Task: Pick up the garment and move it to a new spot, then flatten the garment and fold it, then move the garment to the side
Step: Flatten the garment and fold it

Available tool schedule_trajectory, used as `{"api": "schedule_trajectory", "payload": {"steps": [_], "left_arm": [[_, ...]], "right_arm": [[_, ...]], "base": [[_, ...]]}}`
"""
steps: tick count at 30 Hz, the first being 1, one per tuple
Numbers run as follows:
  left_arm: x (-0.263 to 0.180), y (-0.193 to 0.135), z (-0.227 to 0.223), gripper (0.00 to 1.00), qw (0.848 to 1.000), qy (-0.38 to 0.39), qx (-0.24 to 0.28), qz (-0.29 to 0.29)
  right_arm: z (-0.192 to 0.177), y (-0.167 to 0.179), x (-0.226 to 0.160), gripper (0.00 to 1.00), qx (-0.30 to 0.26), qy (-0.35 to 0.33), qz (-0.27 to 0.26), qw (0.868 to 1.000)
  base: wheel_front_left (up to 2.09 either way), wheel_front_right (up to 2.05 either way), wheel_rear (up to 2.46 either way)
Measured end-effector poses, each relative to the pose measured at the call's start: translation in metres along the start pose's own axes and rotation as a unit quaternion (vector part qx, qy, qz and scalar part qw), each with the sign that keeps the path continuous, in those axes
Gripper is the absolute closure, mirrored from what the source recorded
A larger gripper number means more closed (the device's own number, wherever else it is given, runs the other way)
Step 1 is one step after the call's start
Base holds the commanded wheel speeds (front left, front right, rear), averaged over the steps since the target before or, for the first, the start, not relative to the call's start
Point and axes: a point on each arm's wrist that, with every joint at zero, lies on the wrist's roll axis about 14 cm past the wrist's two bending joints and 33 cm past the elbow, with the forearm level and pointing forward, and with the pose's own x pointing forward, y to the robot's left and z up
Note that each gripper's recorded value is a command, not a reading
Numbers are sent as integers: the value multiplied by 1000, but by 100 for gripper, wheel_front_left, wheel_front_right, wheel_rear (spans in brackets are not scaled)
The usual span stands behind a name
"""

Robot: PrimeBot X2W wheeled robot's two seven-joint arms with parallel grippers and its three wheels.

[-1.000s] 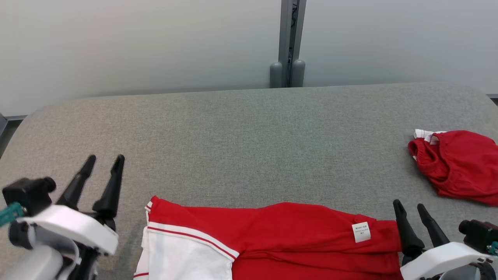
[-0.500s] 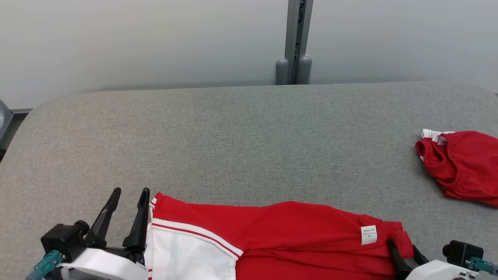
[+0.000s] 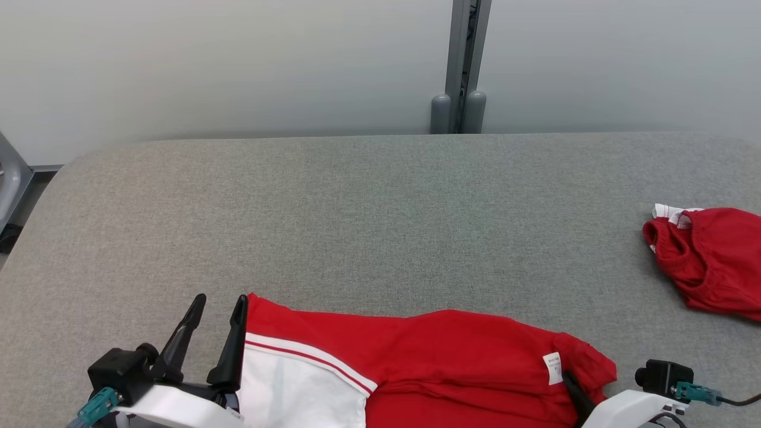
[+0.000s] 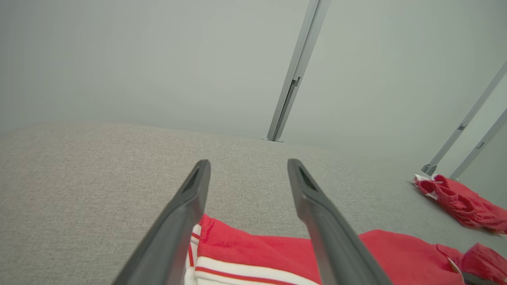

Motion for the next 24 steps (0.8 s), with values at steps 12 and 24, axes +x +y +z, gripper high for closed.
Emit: {"api": "schedule_trajectory", "payload": {"steps": [12, 24], "left_arm": [[2, -1, -3, 0, 1000, -4, -2, 1], [1, -2, -1, 0, 1000, -11, 2, -2]], "right_arm": [[44, -11, 2, 100, -10, -75, -7, 997], [120, -51, -16, 100, -62, -165, -56, 983]], "base": [[0, 0, 0], [0, 0, 0]]}}
